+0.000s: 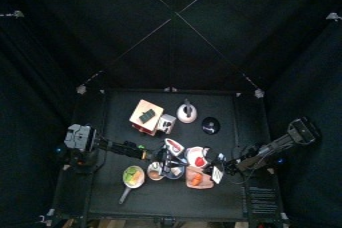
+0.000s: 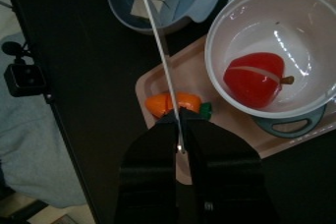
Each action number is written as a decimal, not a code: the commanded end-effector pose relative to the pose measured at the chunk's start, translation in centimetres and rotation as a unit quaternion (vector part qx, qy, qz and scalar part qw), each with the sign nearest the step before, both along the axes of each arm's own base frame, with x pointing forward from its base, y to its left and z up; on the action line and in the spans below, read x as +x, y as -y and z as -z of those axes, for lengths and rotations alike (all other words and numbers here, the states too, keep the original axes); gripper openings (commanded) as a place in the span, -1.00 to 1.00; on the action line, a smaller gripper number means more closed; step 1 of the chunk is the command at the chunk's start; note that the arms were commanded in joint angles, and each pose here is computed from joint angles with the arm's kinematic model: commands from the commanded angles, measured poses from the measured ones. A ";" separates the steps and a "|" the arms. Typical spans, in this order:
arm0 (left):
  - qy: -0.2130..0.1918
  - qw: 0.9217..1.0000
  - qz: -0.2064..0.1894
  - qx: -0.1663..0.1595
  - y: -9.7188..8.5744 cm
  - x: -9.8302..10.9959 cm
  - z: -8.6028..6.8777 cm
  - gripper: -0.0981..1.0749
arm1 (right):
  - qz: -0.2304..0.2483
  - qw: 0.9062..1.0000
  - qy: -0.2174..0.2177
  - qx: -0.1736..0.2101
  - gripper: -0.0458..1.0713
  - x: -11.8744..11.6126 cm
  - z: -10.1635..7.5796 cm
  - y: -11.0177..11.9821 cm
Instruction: Cut carrot
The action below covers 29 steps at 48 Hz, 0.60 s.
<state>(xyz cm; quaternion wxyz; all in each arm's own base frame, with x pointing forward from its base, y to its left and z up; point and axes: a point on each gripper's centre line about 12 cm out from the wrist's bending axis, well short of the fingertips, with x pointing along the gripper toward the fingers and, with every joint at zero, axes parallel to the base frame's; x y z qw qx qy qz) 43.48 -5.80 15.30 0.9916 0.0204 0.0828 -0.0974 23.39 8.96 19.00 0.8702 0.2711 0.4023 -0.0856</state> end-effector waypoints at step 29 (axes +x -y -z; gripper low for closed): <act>-0.042 0.998 0.042 0.020 3.3 0.3 2.7 -0.24 | -0.023 0.998 -0.051 0.001 -0.48 -0.1 2.5 -2.4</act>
